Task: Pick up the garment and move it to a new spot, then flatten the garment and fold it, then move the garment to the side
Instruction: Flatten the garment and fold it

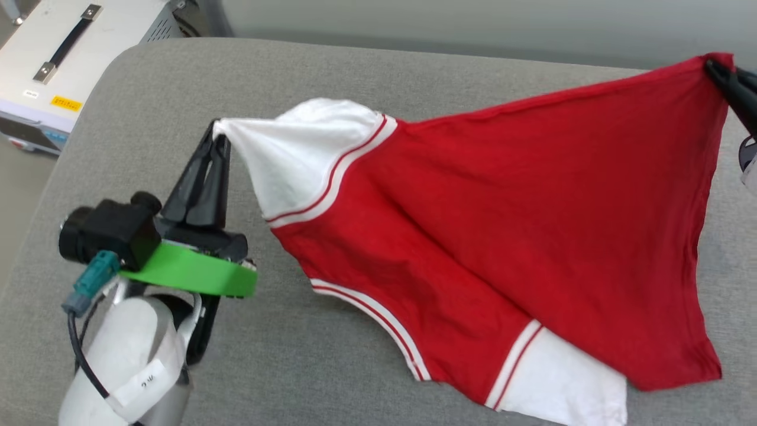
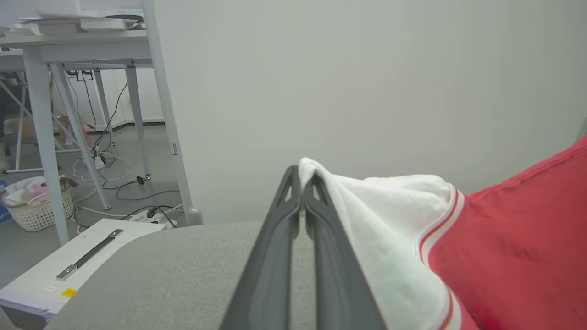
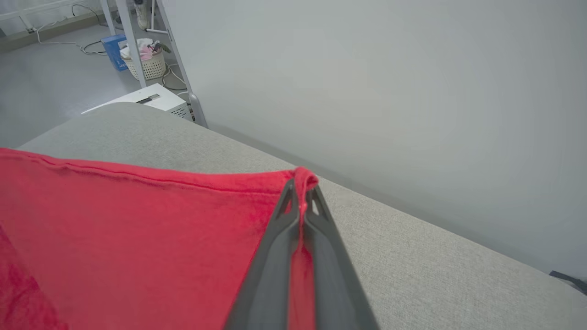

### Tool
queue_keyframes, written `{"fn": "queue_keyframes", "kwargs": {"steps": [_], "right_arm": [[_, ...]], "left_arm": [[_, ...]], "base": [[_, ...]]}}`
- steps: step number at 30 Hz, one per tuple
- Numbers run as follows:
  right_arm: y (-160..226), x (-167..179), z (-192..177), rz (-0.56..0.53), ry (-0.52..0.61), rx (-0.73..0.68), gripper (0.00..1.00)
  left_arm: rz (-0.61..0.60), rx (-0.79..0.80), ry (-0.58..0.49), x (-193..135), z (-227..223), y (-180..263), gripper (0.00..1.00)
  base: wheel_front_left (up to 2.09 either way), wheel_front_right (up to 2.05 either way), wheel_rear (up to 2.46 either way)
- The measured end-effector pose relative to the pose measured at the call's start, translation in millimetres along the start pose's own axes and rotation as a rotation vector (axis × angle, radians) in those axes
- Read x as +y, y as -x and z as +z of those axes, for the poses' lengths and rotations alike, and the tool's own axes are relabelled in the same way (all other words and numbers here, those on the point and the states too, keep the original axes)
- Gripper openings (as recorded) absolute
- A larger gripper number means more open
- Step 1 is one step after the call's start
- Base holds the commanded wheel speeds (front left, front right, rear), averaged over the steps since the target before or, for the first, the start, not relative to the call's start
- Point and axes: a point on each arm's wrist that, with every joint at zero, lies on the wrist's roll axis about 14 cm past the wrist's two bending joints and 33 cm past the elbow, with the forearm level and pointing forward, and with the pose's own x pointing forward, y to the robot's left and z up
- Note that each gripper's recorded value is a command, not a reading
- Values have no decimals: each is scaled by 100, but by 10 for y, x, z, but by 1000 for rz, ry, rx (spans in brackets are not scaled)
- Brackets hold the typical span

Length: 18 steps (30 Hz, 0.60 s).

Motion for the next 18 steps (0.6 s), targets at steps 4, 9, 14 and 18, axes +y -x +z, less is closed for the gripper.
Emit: {"fn": "queue_keyframes", "kwargs": {"steps": [4,9,14,18], "right_arm": [[186,-86,331,-40,36,-114,0],[377,-165,655,-85,74,-216,0],[504,-182,892,-112,100,-285,0],[540,-207,1019,-128,102,-318,0]], "left_arm": [[-75,-108,-38,-118,436,-279,0],[-160,-228,-77,-305,932,-572,0],[-221,-335,-111,-444,1394,-831,0],[-261,-385,-135,-539,1641,-1013,0]], "base": [[0,0,0],[0,0,0],[0,0,0],[0,0,0]]}}
